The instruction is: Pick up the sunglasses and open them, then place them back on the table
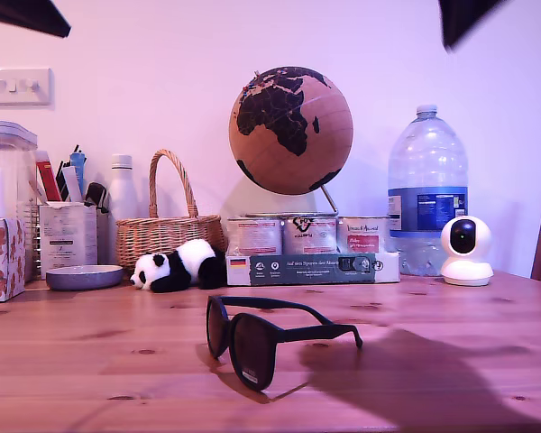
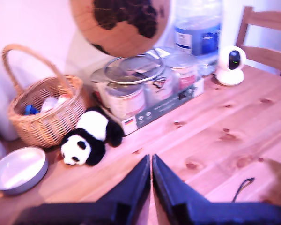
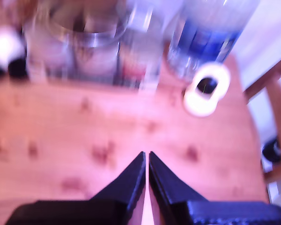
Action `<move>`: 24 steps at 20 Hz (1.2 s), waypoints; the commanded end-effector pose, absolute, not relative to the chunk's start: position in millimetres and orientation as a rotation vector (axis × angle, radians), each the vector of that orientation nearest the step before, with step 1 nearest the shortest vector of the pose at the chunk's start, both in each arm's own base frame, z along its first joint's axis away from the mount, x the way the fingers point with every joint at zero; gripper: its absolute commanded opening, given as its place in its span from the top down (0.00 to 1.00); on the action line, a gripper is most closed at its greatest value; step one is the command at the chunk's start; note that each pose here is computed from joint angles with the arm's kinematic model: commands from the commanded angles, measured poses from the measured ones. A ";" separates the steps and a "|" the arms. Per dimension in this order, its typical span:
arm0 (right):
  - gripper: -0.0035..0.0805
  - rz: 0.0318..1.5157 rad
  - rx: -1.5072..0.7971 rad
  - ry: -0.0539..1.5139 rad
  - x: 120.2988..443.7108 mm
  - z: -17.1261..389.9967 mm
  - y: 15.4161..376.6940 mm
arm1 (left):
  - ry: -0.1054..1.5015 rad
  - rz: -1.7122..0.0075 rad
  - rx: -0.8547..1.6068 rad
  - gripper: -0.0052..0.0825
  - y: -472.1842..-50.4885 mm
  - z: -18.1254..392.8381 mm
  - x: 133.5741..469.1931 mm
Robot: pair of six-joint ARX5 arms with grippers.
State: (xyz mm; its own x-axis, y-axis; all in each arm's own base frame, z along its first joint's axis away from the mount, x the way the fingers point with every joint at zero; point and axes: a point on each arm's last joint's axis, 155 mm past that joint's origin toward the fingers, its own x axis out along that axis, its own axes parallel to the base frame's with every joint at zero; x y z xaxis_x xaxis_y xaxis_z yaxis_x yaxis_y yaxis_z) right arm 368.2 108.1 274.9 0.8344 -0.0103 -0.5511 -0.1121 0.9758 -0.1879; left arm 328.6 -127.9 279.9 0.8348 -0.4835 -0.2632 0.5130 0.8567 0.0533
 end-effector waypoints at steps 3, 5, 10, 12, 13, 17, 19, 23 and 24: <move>0.96 -0.006 -0.176 0.456 339.1 282.4 76.2 | 0.284 -0.508 0.110 0.96 -120.1 257.6 330.9; 0.96 -0.052 -0.147 0.413 326.9 276.7 54.3 | 0.298 -0.485 0.106 0.96 -112.2 244.1 333.1; 0.96 -0.158 -0.161 0.369 303.2 248.0 4.3 | 0.334 -0.442 0.046 0.96 -99.5 203.7 333.3; 0.96 -0.142 -0.144 0.372 296.1 240.1 -5.9 | 0.352 -0.441 0.044 0.96 -98.9 189.4 330.5; 0.96 -0.113 -0.130 0.361 292.8 239.8 -6.4 | 0.366 -0.440 0.034 0.96 -98.7 183.0 328.8; 0.96 -0.061 -0.081 0.333 279.1 236.0 -9.1 | 0.383 -0.432 -0.006 0.96 -97.4 167.4 319.5; 0.96 -0.060 -0.098 0.333 268.0 233.9 -10.4 | 0.361 -0.428 -0.026 0.96 -96.6 171.6 312.7; 0.96 -0.062 -0.100 0.273 249.0 247.3 -11.1 | 0.286 -0.429 -0.026 0.96 -95.5 192.7 298.5; 0.96 -0.062 -0.100 0.267 243.7 248.3 -11.3 | 0.263 -0.423 -0.023 0.96 -93.9 199.7 295.8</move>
State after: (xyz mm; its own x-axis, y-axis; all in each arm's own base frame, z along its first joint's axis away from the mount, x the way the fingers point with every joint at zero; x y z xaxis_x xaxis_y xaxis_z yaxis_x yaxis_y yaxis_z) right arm 246.4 -11.1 249.6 0.9609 -0.0750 -0.2664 0.0479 0.9931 -0.1066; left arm 298.0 -93.5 205.1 0.8811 -0.4075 -0.2401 0.4030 0.9125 -0.0696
